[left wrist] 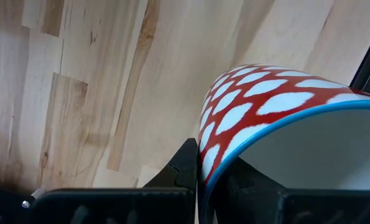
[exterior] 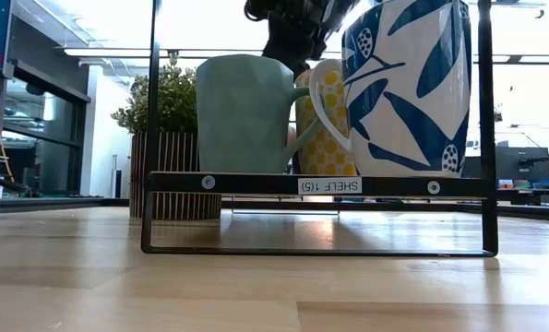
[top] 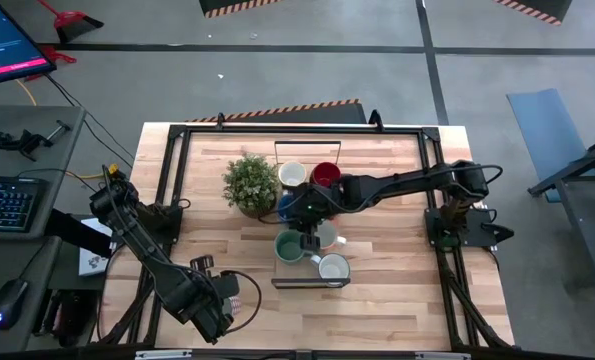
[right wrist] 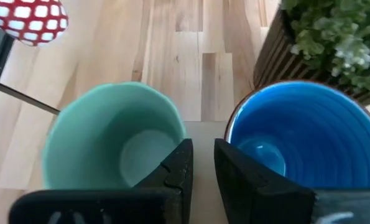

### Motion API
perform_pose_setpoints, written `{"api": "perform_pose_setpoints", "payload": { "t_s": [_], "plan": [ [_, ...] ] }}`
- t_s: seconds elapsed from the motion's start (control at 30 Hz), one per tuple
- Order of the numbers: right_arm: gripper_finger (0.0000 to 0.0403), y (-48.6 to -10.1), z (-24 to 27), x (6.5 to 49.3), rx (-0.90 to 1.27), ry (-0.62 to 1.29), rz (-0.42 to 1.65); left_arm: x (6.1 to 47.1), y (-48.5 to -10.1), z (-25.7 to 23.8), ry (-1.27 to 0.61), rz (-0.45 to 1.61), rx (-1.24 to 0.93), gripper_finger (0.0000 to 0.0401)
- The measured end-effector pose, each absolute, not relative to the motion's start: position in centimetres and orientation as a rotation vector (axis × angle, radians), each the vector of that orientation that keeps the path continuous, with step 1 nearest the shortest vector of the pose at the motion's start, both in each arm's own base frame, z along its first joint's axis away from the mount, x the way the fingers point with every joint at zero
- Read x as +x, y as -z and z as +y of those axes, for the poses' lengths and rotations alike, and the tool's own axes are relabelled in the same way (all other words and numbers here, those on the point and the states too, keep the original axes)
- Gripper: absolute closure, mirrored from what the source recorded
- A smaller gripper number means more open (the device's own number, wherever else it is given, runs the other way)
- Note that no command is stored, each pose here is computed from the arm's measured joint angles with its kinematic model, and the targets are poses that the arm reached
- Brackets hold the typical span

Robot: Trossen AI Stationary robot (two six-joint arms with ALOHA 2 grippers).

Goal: Place coffee mugs
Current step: Put the patterned red mug on the shelf

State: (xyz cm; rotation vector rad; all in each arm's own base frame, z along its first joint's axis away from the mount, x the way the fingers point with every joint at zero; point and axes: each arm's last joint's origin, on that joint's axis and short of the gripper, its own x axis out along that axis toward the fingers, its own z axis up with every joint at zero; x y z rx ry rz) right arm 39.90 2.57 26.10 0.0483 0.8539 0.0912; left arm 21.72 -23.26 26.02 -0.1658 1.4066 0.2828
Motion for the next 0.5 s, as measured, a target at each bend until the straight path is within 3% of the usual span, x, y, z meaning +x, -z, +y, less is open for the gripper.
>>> {"api": "perform_pose_setpoints", "payload": {
  "t_s": [0.5],
  "plan": [
    [0.0383,-25.99,1.96,39.79,0.071,-0.121,0.873,21.71,-26.03,-23.27,-0.294,1.404,-0.179,0.0391]
  ]
}}
